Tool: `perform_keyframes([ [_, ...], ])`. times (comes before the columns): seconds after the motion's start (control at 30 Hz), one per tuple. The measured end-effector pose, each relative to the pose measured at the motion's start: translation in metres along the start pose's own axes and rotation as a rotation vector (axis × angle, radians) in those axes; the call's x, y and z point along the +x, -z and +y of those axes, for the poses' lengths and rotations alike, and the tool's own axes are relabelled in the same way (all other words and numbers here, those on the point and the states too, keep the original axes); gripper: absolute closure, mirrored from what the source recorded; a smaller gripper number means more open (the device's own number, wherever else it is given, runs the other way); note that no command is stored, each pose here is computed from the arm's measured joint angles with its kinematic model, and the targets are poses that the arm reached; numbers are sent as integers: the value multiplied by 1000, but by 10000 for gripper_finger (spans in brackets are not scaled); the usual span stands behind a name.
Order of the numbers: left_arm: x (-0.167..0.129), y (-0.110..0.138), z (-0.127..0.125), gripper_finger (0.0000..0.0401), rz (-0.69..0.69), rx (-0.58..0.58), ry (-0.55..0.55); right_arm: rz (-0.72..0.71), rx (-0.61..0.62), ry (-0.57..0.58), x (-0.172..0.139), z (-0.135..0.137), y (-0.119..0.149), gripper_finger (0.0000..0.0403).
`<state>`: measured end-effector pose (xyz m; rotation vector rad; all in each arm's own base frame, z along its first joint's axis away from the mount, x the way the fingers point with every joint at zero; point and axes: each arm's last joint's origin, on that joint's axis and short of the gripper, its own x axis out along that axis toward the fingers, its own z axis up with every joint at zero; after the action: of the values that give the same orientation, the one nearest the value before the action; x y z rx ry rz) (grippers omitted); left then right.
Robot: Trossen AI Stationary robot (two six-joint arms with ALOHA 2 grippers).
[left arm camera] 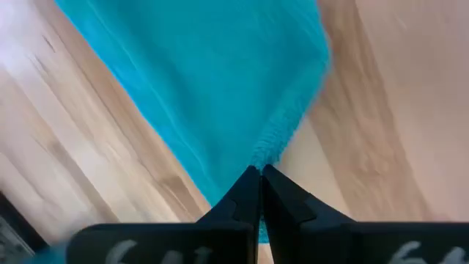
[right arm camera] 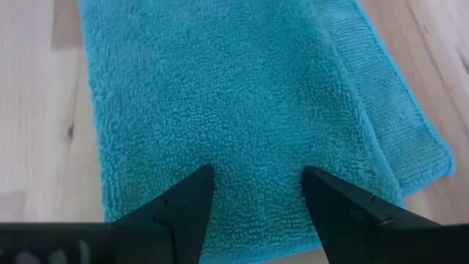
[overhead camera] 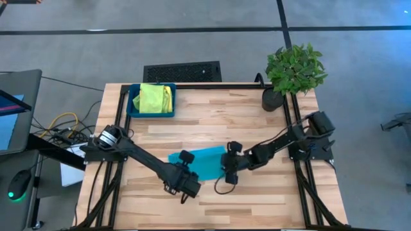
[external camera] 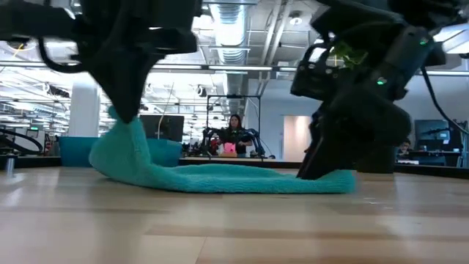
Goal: Fold microfiber towels
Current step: Fold the blue towel
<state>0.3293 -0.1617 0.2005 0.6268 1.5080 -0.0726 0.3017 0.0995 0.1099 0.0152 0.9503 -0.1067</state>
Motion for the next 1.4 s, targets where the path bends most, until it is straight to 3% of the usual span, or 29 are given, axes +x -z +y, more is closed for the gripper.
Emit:
perform_keyframes([
  [0.33,10,-30,43,401,-278,159,-50,14,12,-19,10,-9,-1,163],
  [0.73,17,-48,98,401,-509,209,-156,20,10,-18,11,-9,0,163],
  [0.9,17,-51,100,401,-597,257,-69,22,10,-18,11,-9,0,163],
  [1.23,24,-51,99,400,-564,173,-30,14,13,-22,10,-9,0,163],
  [1.4,24,-51,99,374,-565,135,-21,13,14,-22,10,-9,0,163],
])
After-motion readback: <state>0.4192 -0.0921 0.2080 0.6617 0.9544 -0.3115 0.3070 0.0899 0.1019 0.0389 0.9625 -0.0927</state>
